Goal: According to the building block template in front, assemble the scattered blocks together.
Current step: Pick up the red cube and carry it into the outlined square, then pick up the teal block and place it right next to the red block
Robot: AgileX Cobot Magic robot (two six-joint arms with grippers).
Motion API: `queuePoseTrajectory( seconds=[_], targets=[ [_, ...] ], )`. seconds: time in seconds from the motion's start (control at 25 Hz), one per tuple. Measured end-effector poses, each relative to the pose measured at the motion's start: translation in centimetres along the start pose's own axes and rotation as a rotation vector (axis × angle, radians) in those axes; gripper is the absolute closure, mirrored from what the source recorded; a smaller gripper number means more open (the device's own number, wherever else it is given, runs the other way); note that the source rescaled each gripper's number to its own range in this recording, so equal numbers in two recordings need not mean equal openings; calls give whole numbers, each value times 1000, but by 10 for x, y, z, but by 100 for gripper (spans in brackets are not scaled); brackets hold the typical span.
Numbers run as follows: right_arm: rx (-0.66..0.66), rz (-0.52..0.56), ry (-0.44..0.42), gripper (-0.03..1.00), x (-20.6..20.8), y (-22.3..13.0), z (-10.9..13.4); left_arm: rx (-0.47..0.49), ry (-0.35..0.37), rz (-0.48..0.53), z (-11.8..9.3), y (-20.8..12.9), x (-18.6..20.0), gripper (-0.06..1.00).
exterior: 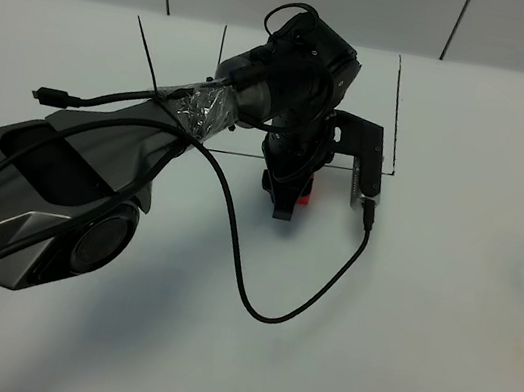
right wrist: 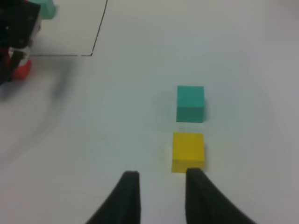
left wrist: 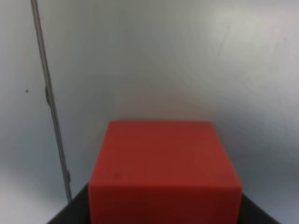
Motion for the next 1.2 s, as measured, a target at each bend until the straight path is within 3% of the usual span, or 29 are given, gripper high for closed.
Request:
queuePoseTrajectory(
  seconds=[0.08, 0.36, 0.44, 0.68, 0.88, 1.12, 1.2],
  targets=[
    [0, 0, 0, 97, 0, 0, 0, -3, -2, -2, 0, 0, 0, 88],
    [0, 0, 0, 97, 0, 0, 0, -4, 1, -6, 1, 1, 1, 20],
    [0, 0, 0, 97, 0, 0, 0, 6, 1, -6, 1, 1, 1, 11],
    [0, 0, 0, 97, 0, 0, 0, 86, -30, -72, -5, 12, 12, 5],
    [0, 0, 0, 97, 0, 0, 0, 203, -3, -186, 2, 21, 67, 5],
    [0, 0, 0, 97, 0, 0, 0, 473, 57, -239, 33, -14, 113, 5],
    [0, 0, 0, 97, 0, 0, 0, 612, 65, -251, 47, -37, 123, 5]
  ],
)
Point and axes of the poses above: a point on each arm's last joint axis where the gripper is mounted, x pointing back along that axis away from the gripper, z along the wrist's bending axis when the last joint is at zero, y = z × x, the point moved 10 cm from there along -x, pointing out along that axis toward the gripper
